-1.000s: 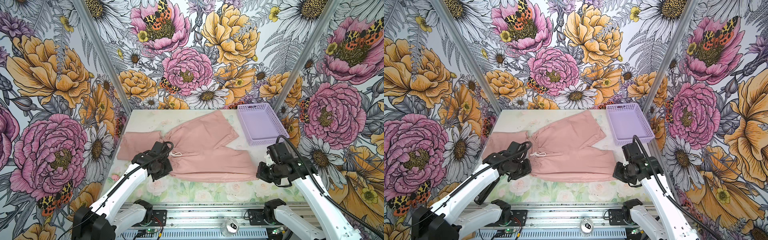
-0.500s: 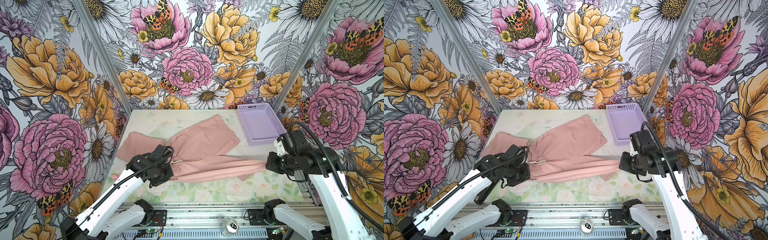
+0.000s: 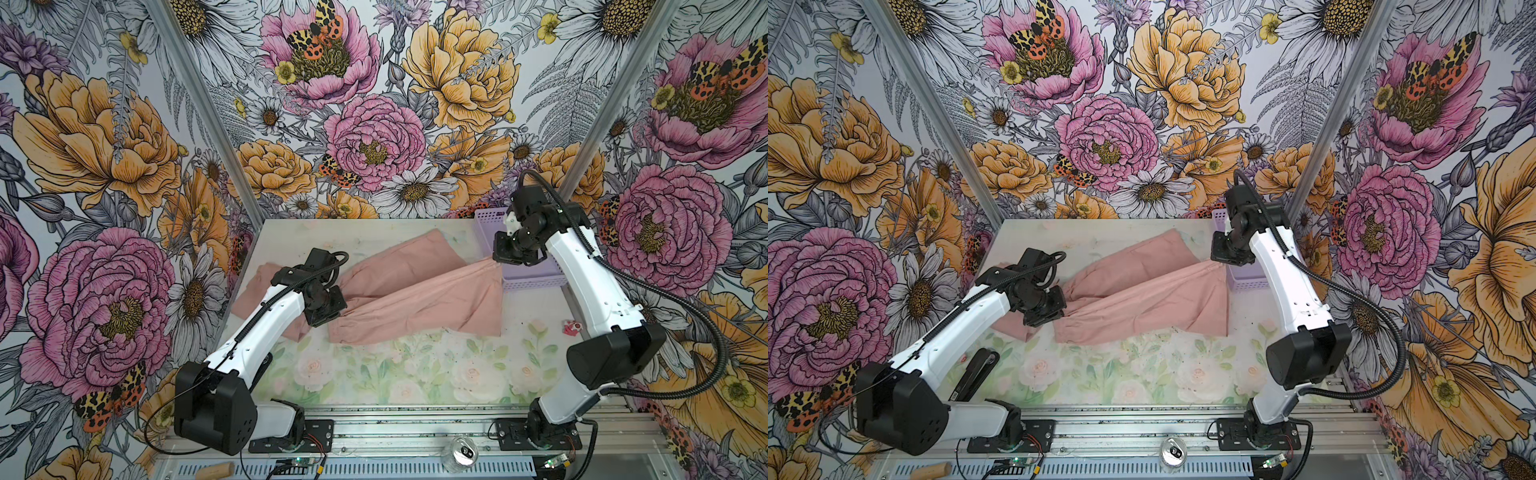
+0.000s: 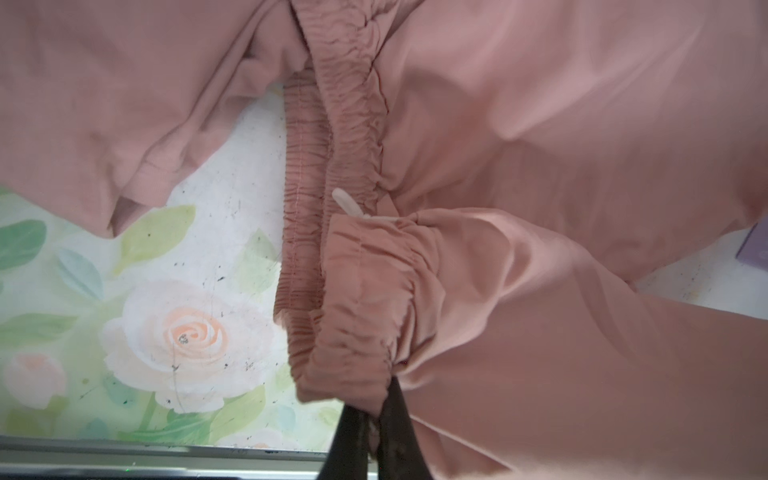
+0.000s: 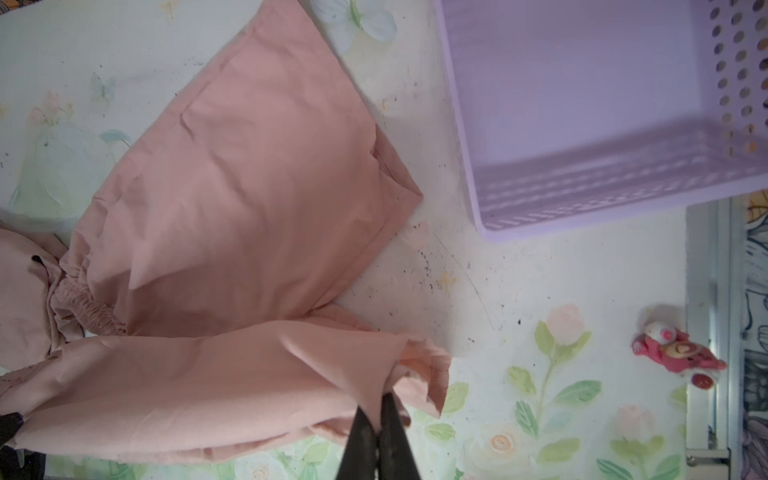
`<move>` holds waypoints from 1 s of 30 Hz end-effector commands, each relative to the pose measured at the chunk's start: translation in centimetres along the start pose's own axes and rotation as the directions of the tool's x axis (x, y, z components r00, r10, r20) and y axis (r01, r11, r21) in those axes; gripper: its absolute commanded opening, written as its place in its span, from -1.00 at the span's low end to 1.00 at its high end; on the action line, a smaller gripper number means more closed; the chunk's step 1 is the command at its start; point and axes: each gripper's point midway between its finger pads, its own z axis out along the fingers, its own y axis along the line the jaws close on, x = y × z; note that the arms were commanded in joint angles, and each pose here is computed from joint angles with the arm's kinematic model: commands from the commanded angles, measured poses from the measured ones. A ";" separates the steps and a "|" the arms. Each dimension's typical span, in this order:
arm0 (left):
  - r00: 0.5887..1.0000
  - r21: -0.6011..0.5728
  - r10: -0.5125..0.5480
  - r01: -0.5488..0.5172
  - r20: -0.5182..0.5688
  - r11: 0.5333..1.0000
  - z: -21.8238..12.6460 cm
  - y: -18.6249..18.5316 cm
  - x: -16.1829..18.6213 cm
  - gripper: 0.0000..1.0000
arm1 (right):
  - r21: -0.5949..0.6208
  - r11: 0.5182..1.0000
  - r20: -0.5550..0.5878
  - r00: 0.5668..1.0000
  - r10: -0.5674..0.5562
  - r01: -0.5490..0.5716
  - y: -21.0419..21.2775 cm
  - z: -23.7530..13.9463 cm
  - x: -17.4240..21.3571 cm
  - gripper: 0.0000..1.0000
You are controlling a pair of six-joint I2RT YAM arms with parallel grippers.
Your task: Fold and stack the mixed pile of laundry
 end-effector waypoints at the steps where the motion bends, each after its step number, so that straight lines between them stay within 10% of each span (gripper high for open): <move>1: 0.996 0.026 0.072 -0.073 0.045 0.997 0.4 -1.4 -3.1 -1.00 | 0.006 0.999 0.115 0.993 -0.040 0.040 0.6 -0.1 -4.8 -1.00; 30: 1.000 -0.041 -0.001 0.002 0.017 0.999 7.7 1.0 -11.0 -1.00 | -0.204 0.979 0.295 0.955 0.030 0.032 7.0 15.3 -18.7 -1.00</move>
